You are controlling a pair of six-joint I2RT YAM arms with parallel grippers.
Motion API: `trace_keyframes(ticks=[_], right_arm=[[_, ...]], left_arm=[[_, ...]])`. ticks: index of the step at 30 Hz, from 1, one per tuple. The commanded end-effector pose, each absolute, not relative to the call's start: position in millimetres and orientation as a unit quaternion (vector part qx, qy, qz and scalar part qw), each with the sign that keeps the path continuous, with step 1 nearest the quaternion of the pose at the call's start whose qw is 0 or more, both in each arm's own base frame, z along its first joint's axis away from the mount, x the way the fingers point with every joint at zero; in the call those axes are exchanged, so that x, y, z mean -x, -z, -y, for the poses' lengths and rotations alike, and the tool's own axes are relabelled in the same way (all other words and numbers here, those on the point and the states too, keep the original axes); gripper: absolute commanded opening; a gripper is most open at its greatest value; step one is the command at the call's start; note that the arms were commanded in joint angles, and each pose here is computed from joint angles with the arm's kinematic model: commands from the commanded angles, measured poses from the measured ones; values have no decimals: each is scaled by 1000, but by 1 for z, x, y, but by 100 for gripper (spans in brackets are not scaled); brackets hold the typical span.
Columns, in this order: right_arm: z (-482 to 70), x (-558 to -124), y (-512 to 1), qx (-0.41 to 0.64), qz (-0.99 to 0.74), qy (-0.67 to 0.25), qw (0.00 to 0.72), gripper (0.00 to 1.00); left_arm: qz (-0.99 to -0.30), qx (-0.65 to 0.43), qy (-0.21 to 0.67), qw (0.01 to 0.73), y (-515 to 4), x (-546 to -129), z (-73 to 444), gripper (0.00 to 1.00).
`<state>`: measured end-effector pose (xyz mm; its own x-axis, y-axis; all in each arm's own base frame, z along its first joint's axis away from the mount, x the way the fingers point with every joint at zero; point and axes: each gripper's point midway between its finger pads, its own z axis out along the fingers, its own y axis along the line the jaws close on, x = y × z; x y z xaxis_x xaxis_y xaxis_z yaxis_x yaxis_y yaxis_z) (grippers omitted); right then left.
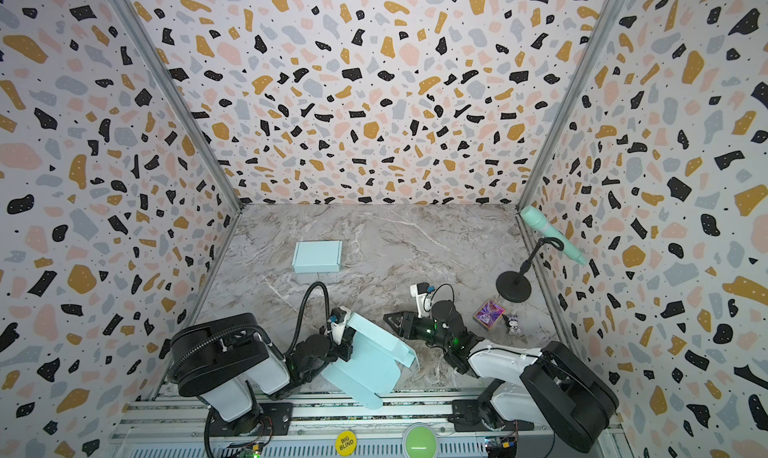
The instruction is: Fold the paper box
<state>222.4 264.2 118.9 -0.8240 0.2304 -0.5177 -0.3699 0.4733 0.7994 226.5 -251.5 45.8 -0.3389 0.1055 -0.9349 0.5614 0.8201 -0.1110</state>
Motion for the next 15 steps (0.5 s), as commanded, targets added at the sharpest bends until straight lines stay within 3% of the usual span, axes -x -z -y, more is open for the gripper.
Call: trace_keyframes(ticks=[1, 8, 15], right_arm=[[-258, -237, -130, 77, -810, -491, 312, 46], [-243, -276, -116, 98, -828, -449, 322, 41], [-273, -267, -91, 144, -828, -465, 277, 35]], left_arm=[[-786, -214, 213, 539, -47, -227, 257, 13], [-788, -214, 209, 538, -46, -229, 259, 13], [-789, -214, 208, 538, -45, -230, 260, 13]])
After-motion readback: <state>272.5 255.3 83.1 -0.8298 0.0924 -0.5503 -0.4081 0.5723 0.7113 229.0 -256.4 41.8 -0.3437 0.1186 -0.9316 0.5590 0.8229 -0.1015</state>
